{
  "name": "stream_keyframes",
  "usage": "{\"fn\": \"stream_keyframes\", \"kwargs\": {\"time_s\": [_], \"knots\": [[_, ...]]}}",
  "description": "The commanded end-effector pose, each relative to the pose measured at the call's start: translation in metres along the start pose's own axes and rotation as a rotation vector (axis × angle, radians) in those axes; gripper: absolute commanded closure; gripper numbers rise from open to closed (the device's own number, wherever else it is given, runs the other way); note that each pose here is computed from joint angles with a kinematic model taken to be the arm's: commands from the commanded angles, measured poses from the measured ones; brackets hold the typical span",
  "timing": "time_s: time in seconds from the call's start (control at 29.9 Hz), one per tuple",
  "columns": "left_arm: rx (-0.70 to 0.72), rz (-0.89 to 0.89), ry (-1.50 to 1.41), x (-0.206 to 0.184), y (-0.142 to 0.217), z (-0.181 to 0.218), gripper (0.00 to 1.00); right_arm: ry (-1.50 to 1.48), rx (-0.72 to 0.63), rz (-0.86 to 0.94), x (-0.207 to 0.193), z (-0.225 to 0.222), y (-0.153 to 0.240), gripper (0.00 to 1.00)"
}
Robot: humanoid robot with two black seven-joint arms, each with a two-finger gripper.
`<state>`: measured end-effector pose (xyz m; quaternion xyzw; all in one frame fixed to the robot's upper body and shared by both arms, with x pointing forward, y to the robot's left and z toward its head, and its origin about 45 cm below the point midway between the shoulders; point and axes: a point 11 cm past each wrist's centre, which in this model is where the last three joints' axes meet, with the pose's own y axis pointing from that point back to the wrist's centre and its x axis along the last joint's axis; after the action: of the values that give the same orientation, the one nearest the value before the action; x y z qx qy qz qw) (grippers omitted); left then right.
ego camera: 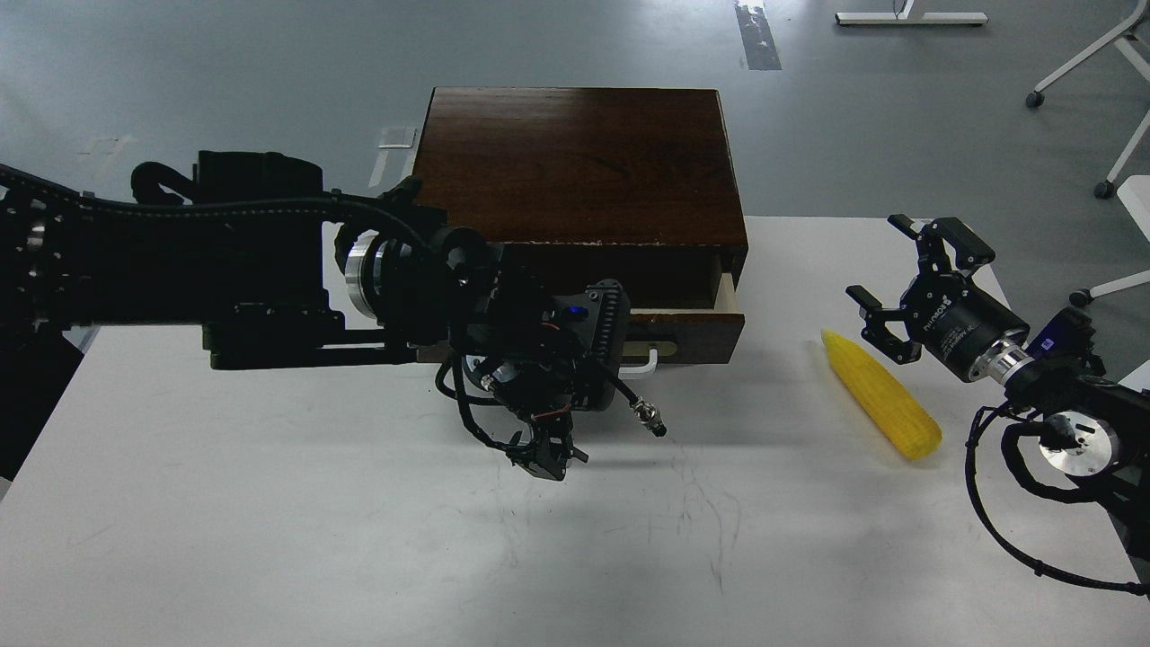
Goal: Put corn in drawer with both arms
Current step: 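Pull the drawer open toward the robot with the left gripper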
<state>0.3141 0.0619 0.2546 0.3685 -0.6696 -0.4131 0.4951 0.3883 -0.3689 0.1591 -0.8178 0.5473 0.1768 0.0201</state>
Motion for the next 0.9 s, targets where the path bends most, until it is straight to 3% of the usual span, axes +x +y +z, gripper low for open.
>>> {"fn": "stream_keyframes", "kwargs": {"time_s": [0.0,0.3,0.87], "knots": [[-0.006,0.003,0.0,-0.003,0.003,0.004,0.02,-0.002,0.0,-0.002,-0.001,0.0,0.0,0.0],[-0.043,0.019,-0.002,-0.01,0.009,0.022,0.02,-0.002,0.0,-0.002,-0.001,0.0,0.0,0.0],[-0.015,0.022,-0.021,-0.003,0.018,0.014,0.02,-0.003,-0.004,-0.002,-0.001,0.002,0.0,0.0]]}}
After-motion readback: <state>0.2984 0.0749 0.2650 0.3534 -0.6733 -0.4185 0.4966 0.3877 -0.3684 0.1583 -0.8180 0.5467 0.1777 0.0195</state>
